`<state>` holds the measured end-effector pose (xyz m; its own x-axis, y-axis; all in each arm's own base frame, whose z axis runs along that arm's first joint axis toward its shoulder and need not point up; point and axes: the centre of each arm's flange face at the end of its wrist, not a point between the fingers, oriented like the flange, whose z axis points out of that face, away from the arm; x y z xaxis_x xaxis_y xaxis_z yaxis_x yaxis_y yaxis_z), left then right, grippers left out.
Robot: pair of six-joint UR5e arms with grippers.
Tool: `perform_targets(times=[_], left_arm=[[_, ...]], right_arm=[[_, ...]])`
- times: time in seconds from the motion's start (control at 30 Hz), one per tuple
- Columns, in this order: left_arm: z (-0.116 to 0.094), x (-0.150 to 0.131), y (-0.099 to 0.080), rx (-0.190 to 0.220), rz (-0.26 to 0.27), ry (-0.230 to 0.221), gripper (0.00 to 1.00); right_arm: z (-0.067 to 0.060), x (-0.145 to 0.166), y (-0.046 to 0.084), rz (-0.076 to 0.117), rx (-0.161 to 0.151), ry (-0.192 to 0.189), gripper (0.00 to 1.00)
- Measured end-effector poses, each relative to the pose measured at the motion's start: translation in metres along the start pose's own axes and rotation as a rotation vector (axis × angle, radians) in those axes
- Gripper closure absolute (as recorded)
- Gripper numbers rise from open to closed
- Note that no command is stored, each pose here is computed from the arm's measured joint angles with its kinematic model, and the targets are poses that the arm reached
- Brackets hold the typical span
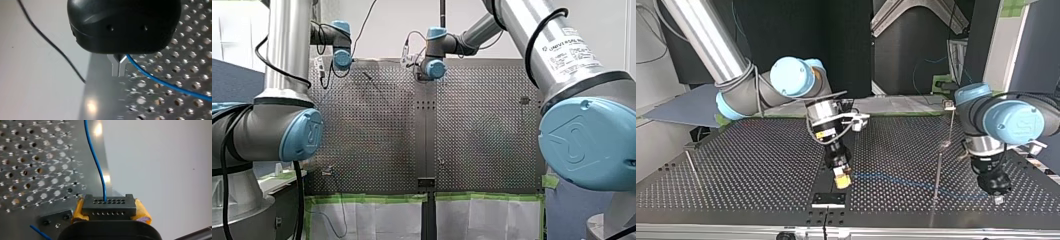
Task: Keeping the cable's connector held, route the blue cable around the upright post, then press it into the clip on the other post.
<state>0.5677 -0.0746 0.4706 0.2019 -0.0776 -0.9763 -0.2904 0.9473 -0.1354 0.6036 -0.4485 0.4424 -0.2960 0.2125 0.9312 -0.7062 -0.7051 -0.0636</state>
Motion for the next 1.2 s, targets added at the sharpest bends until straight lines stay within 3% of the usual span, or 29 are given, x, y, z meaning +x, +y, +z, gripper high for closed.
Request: perform_targets(times=[0.4,0.6,0.77,0.97,1.2], left_arm=[[0.004,0.024,-0.012,0.077,-0.013,0.052,1.0],[0.004,0.025,-0.011,0.062,-0.046,0.057,1.0],[0.003,0.028,-0.012,0.056,-0.084,0.068,1.0],[0.003,0.05,-0.012,0.047,-0.088,0.131,1.0],[-0.004,0.064,-0.011,0.034,-0.099,0.177,1.0]], right_arm=[[-0.001,-0.013,0.003,-0.011,-0.025,-0.038,1.0],[-0.005,-0.026,0.006,-0.022,-0.043,-0.078,1.0],[-0.013,-0.049,0.008,-0.043,-0.05,-0.147,1.0],[-0.025,-0.067,0.011,-0.054,-0.06,-0.2,1.0],[-0.032,-0.077,0.012,-0.057,-0.067,-0.223,1.0]])
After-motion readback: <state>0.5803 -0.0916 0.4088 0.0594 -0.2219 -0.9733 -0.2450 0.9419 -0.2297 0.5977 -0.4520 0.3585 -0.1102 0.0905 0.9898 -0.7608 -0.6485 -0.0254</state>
